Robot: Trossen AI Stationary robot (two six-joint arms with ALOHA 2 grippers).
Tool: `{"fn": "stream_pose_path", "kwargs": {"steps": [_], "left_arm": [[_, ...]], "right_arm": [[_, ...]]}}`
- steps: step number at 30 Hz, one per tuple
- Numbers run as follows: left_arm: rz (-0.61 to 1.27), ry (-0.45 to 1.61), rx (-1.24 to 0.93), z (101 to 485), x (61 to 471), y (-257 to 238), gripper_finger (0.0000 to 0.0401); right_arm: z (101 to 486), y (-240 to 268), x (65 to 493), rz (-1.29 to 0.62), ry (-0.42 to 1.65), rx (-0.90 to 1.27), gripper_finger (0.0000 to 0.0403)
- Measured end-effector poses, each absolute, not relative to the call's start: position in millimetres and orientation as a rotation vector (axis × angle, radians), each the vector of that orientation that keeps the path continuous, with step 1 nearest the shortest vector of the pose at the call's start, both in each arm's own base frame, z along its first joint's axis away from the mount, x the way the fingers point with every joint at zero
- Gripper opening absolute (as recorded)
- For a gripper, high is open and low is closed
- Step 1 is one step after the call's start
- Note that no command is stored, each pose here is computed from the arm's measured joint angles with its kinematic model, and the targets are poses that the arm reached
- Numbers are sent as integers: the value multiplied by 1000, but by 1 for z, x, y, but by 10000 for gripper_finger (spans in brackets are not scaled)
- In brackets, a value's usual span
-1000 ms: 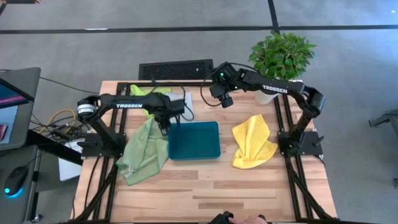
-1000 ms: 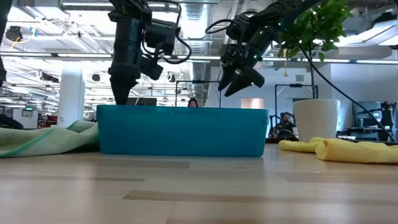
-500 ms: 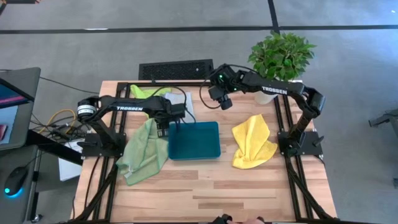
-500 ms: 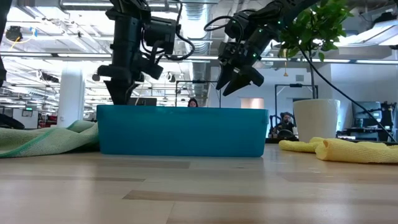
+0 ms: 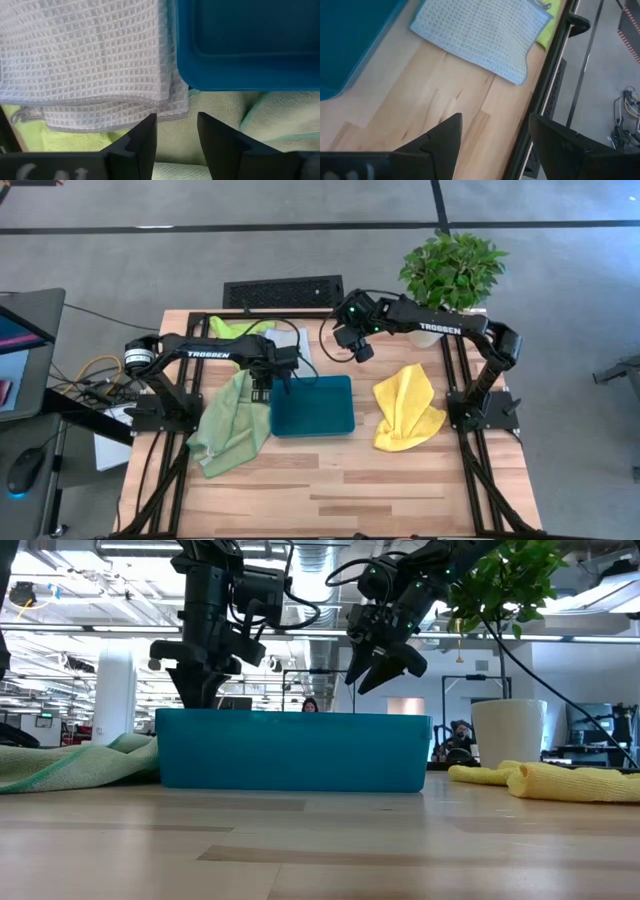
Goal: Fold microfiber towels
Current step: Put the folded gray microfiber towel into the blue bin
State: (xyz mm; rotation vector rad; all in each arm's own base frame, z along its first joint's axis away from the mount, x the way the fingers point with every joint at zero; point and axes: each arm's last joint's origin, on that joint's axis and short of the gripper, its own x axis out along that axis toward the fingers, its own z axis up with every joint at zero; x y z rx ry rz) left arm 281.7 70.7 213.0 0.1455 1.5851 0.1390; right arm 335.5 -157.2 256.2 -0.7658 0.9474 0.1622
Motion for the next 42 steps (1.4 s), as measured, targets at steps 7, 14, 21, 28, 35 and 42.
{"fn": "stream_pose_path", "kwargs": {"steps": [7,14,21,28,35,42], "left_arm": [[63,1588,201,213,282,70,176],[67,1534,228,199,284,71,192],[60,1549,253,186,278,70,192],[83,1544,282,177,277,71,192],[72,1545,240,168,281,71,192],[86,1547,255,158,286,72,192]], "right_arm": [[256,-158,335,156,951,-757,255],[256,-158,335,160,956,-755,255],[256,-158,335,160,955,-755,255],[256,-158,335,159,955,-754,255],[256,-158,335,159,955,-753,255],[256,-158,335,154,958,-755,255]]}}
